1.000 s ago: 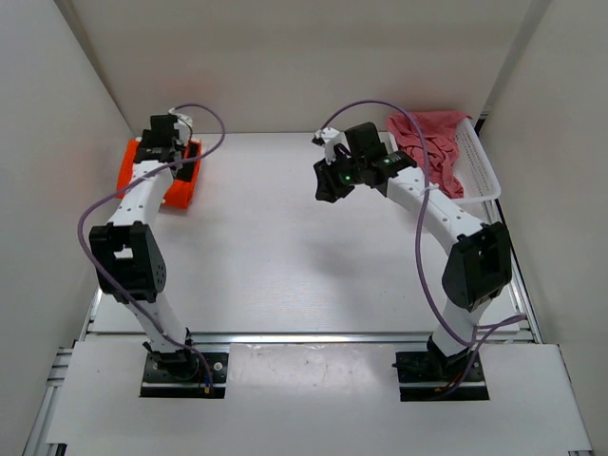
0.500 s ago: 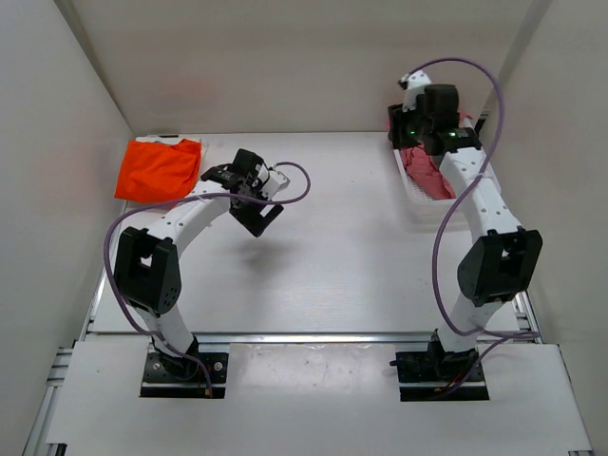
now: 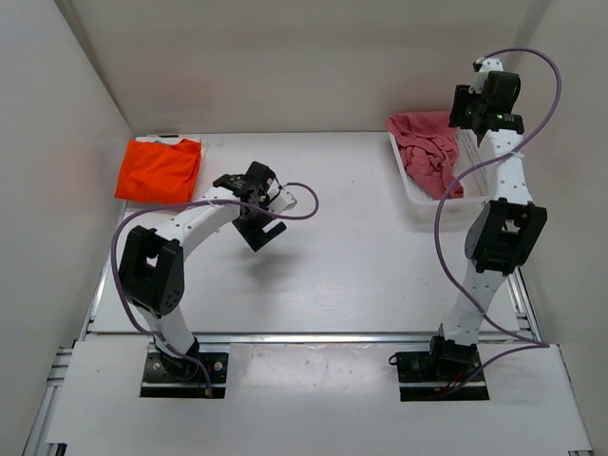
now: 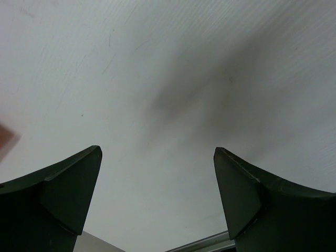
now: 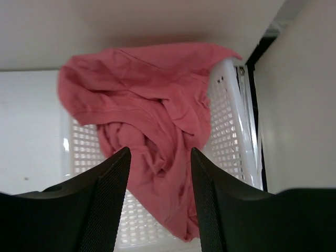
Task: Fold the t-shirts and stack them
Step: Grab crumpled tshirt from bin with the right arm
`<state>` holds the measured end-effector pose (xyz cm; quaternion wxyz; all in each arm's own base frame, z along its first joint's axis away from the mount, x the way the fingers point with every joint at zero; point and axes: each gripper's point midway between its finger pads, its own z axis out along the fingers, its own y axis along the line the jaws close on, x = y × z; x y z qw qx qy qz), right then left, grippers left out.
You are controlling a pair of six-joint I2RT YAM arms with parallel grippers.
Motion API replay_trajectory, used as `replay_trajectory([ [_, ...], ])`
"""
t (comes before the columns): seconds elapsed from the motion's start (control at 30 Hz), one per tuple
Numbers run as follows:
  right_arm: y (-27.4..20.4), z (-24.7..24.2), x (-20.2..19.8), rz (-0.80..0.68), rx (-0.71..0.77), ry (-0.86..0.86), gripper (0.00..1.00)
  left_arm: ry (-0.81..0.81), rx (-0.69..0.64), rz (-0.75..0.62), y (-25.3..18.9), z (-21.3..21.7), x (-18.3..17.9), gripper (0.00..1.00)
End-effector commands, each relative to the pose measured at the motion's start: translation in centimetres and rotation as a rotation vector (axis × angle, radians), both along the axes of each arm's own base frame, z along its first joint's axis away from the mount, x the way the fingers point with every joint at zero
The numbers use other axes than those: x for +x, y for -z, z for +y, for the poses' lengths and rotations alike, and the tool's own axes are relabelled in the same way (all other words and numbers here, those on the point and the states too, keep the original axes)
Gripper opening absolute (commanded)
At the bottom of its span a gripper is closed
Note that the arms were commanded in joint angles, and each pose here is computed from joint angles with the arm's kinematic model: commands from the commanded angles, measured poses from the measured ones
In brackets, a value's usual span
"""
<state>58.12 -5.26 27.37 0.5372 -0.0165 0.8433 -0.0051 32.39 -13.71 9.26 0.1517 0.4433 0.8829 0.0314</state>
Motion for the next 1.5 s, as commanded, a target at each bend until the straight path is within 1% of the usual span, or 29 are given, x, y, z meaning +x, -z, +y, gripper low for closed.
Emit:
replay_trajectory([
  [0.0, 3.2, -1.5, 0.9, 0.094, 0.034, 0.029, 0.55, 0.029, 0.019, -0.025, 0.4, -1.0, 0.5, 0.98],
  [0.07, 3.9, -1.8, 1.6, 0.111, 0.045, 0.027, 0.54, 0.018, 0.029, -0.005, 0.7, -1.0, 0.4, 0.98],
  [0.17, 6.4, -2.3, 2.4, 0.148, 0.035, 0.042, 0.56, -0.004, 0.025, 0.019, 0.9, -0.8, 0.6, 0.99],
  [0.23, 7.3, -1.9, 3.1, 0.156, 0.001, 0.029, 0.59, -0.021, 0.009, 0.011, 0.5, -0.6, 1.4, 0.98],
  [0.3, 9.1, -1.3, 3.6, 0.183, 0.007, 0.019, 0.62, -0.035, 0.029, 0.036, 1.3, 0.0, 1.6, 0.99],
  [0.33, 9.4, -1.1, 3.4, 0.198, 0.013, 0.014, 0.65, -0.049, 0.033, 0.039, 1.6, 0.2, 1.8, 0.99],
  [0.4, 11.5, -0.4, 2.8, 0.251, 0.017, 0.002, 0.65, -0.047, 0.031, 0.038, 1.6, 0.0, 2.0, 0.98],
  [0.5, 13.3, 0.4, 1.4, 0.316, 0.018, -0.019, 0.68, -0.050, 0.022, 0.052, 2.1, 0.0, 2.1, 0.99],
  [0.6, 14.2, 0.2, 0.2, 0.354, 0.011, 0.020, 0.67, -0.058, 0.026, 0.056, 2.4, -0.2, 2.4, 0.98],
  [0.7, 16.6, -0.5, -1.4, 0.425, 0.022, 0.038, 0.66, -0.055, 0.041, 0.028, 2.1, -0.1, 3.1, 0.99],
  [0.8, 17.7, -1.2, -2.5, 0.465, -0.007, 0.057, 0.65, -0.044, 0.048, 0.023, 1.9, -0.2, 3.1, 0.99],
  [0.83, 17.5, -1.7, -2.4, 0.455, -0.010, 0.067, 0.62, -0.047, 0.048, 0.018, 1.8, 0.0, 3.2, 0.99],
  [0.9, 17.4, -2.3, -2.5, 0.457, -0.040, 0.091, 0.52, -0.040, 0.056, 0.012, 1.8, -0.1, 3.1, 0.99],
  [0.93, 17.5, -2.3, -2.6, 0.464, -0.050, 0.094, 0.43, -0.036, 0.053, 0.005, 1.6, -0.2, 3.2, 0.99],
  [1.0, 17.2, -2.9, -2.5, 0.453, -0.076, 0.113, 0.27, -0.035, 0.062, -0.003, 1.4, -0.2, 3.1, 0.98],
  [1.03, 17.2, -3.0, -2.4, 0.450, -0.089, 0.120, 0.23, -0.033, 0.061, -0.004, 1.4, -0.2, 3.1, 0.99],
  [1.07, 17.6, -2.8, -2.7, 0.461, -0.097, 0.112, 0.16, -0.029, 0.062, -0.008, 1.3, -0.3, 3.1, 0.98],
  [1.1, 17.0, -2.9, -2.4, 0.447, -0.107, 0.113, 0.14, -0.030, 0.063, -0.012, 1.1, -0.2, 3.1, 0.99],
  [1.13, 16.5, -3.4, -2.4, 0.435, -0.126, 0.130, 0.15, -0.027, 0.061, -0.003, 1.4, -0.2, 2.8, 0.98],
  [1.17, 16.1, -3.6, -2.1, 0.423, -0.139, 0.142, 0.23, -0.032, 0.064, -0.021, 1.0, 0.0, 3.1, 0.99],
  [1.2, 15.3, -4.0, -1.9, 0.401, -0.158, 0.175, 0.39, -0.028, 0.072, -0.023, 1.0, 0.1, 3.1, 0.98],
  [1.23, 14.2, -4.7, -1.5, 0.373, -0.178, 0.209, 0.53, -0.028, 0.078, -0.024, 1.0, 0.3, 2.9, 0.99],
  [1.27, 13.1, -5.1, -0.8, 0.339, -0.190, 0.222, 0.58, -0.027, 0.075, -0.031, 0.7, 0.3, 2.9, 0.99],
  [1.33, 12.5, -6.0, -0.5, 0.321, -0.196, 0.249, 0.69, -0.026, 0.083, -0.031, 0.8, 0.6, 2.8, 0.99],
  [1.4, 13.6, -6.2, -0.1, 0.338, -0.182, 0.222, 0.73, -0.024, 0.082, -0.030, 0.7, 0.6, 2.6, 0.99],
  [1.47, 14.9, -5.2, -0.1, 0.361, -0.145, 0.156, 0.78, -0.039, 0.090, -0.024, 0.9, 1.3, 2.6, 0.98],
])
